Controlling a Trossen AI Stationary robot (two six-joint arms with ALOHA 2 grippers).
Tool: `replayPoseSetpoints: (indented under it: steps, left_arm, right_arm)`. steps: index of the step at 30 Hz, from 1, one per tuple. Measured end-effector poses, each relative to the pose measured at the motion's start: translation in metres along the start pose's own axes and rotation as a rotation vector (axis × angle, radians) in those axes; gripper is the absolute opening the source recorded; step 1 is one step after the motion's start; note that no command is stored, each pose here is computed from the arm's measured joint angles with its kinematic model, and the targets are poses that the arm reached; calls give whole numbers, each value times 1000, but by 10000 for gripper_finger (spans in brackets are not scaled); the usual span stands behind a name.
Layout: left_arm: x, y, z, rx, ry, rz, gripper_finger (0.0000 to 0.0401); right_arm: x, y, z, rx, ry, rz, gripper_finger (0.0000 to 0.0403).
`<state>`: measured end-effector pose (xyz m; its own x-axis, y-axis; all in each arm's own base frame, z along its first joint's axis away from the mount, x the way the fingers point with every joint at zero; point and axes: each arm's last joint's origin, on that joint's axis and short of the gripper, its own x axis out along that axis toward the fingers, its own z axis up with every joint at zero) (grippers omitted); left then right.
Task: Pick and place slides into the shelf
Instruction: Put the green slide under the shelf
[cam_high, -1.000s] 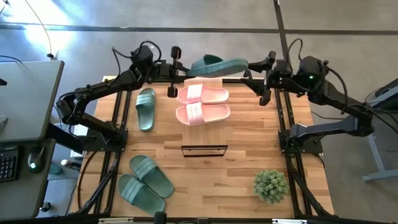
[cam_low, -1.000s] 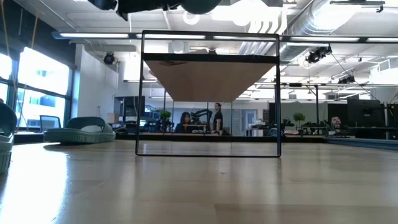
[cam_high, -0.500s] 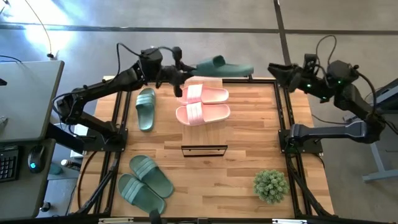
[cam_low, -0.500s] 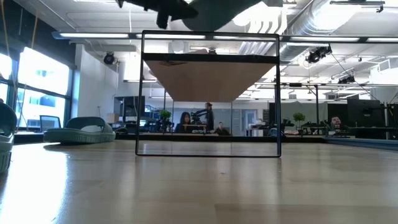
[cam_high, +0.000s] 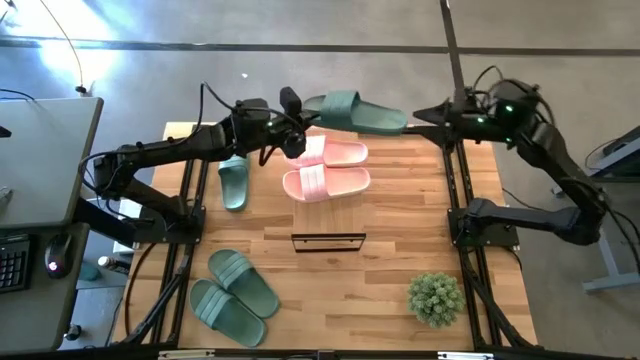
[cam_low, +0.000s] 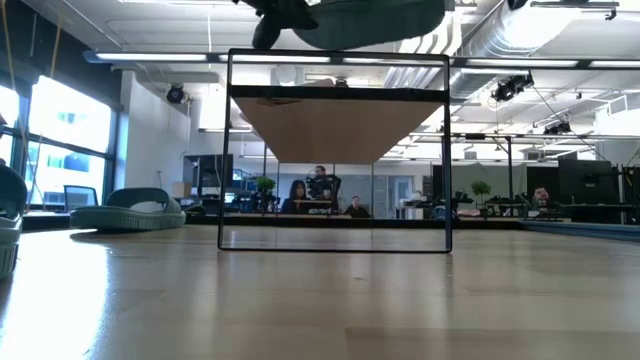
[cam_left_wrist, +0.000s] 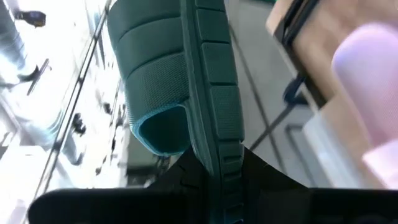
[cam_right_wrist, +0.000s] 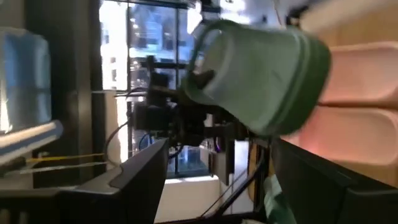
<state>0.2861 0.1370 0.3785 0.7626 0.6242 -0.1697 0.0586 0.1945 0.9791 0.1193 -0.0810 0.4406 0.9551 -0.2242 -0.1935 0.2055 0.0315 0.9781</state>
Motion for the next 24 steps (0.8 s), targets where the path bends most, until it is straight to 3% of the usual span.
replayPoseSetpoints:
  steps: [3,14,24]
  left_arm:
    - [-1,0,1,7,42,7,30]
    - [-1,1,1,4,52,18,30]
    - [-1,1,0,3,52,19,30]
  right_arm:
    - [5,-6,8,49,16,-45,272]
    - [24,-21,38,50,75,-120,272]
    - [50,-29,68,62,110,-98,246]
